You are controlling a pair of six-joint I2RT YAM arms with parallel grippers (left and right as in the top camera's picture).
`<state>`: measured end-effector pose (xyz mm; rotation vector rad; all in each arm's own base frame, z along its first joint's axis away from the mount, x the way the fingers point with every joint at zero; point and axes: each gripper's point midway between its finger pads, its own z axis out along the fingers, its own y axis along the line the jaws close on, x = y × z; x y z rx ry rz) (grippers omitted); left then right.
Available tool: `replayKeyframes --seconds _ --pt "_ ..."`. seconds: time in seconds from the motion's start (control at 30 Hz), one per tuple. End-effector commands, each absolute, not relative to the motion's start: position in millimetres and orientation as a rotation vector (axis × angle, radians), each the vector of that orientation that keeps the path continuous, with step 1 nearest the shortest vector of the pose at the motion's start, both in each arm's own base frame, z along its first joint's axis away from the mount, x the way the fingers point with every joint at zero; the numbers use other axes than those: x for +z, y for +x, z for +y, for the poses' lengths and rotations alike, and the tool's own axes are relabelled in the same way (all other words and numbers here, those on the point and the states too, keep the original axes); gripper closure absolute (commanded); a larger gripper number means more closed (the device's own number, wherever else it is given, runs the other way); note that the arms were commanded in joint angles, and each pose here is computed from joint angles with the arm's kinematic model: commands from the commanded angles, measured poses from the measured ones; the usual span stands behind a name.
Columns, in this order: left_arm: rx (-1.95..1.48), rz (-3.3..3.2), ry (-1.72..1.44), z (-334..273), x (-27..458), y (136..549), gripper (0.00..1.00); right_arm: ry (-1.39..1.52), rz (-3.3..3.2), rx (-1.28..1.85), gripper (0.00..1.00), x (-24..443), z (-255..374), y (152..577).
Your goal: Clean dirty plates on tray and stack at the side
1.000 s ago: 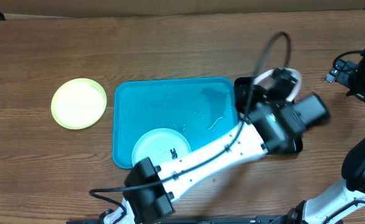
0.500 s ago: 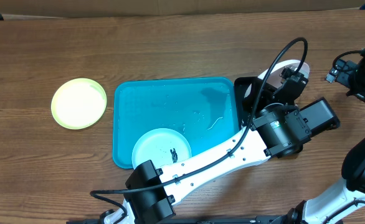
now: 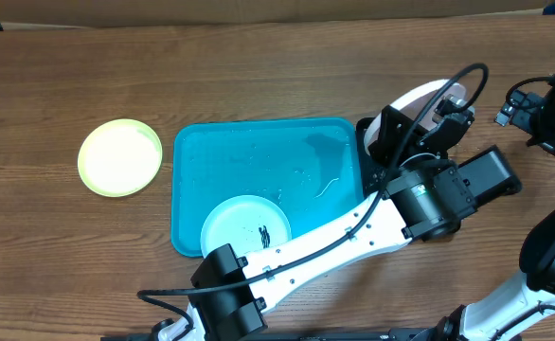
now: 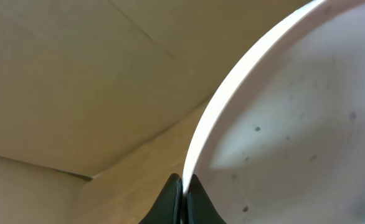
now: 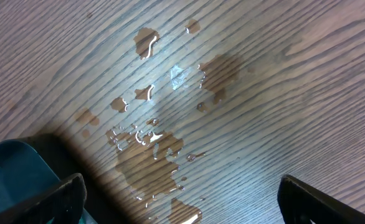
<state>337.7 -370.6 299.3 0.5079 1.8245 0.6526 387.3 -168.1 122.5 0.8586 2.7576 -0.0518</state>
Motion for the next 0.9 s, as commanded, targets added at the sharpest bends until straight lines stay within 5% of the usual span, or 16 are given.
replayKeyframes --seconds 0.0,0.87 --pt "0.679 1.772 0.493 -375 316 329 0.96 0.859 2.731 -0.055 0.0 131 -170 389" --pt "0.672 1.771 0.291 -348 325 357 0.96 0.859 2.731 -0.055 0.0 131 -170 389"
